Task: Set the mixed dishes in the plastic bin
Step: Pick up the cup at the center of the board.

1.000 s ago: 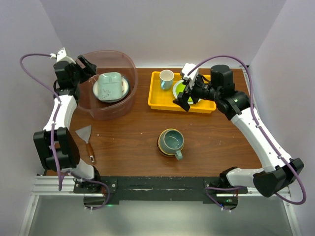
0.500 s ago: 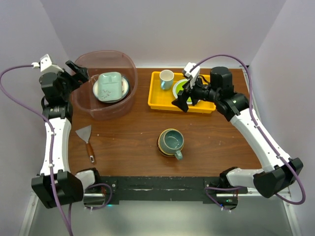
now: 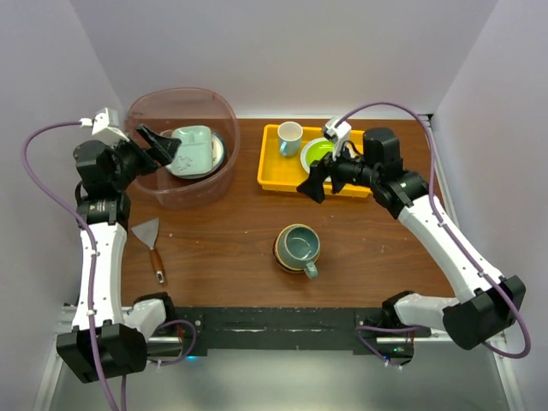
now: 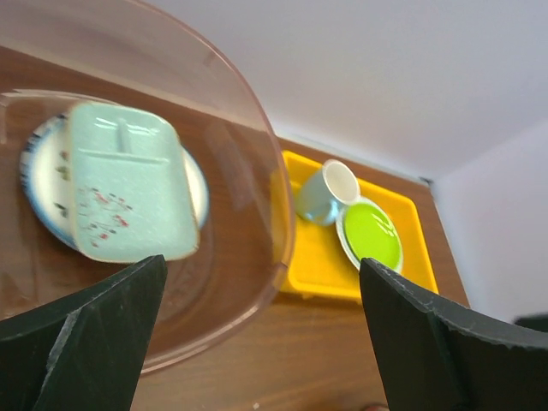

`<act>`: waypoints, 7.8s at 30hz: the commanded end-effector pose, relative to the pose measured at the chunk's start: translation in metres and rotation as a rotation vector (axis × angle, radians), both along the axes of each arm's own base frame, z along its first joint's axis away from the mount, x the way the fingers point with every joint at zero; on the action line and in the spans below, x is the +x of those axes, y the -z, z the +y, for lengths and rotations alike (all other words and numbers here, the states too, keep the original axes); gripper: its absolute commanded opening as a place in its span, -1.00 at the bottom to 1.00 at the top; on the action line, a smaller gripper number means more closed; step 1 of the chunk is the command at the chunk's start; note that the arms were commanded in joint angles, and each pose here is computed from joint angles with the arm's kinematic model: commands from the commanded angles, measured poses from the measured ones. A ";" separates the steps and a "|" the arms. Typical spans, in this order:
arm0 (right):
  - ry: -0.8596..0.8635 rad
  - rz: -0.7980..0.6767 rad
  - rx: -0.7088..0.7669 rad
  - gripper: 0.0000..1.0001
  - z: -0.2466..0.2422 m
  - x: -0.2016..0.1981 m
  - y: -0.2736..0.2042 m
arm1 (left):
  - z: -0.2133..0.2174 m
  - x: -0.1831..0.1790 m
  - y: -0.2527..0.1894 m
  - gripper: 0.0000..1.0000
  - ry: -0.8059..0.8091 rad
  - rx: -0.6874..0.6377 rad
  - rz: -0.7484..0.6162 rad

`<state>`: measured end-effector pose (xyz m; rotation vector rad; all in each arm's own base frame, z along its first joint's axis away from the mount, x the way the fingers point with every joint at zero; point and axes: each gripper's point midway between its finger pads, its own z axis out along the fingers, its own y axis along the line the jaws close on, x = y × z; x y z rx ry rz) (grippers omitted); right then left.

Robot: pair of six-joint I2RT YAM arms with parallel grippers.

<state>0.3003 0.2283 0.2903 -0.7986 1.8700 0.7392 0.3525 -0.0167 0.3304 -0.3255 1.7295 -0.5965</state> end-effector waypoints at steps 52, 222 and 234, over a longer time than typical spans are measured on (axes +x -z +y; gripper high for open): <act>-0.100 0.135 -0.192 0.82 -0.012 -0.017 0.081 | -0.159 -0.088 0.046 1.00 0.508 -0.088 0.068; 0.012 0.016 -0.306 -1.00 0.010 0.043 -0.006 | -0.171 -0.080 0.012 1.00 0.421 0.131 0.015; 0.203 0.139 -0.241 -1.00 -0.007 0.072 0.003 | -0.228 -0.088 0.019 1.00 0.489 0.386 -0.130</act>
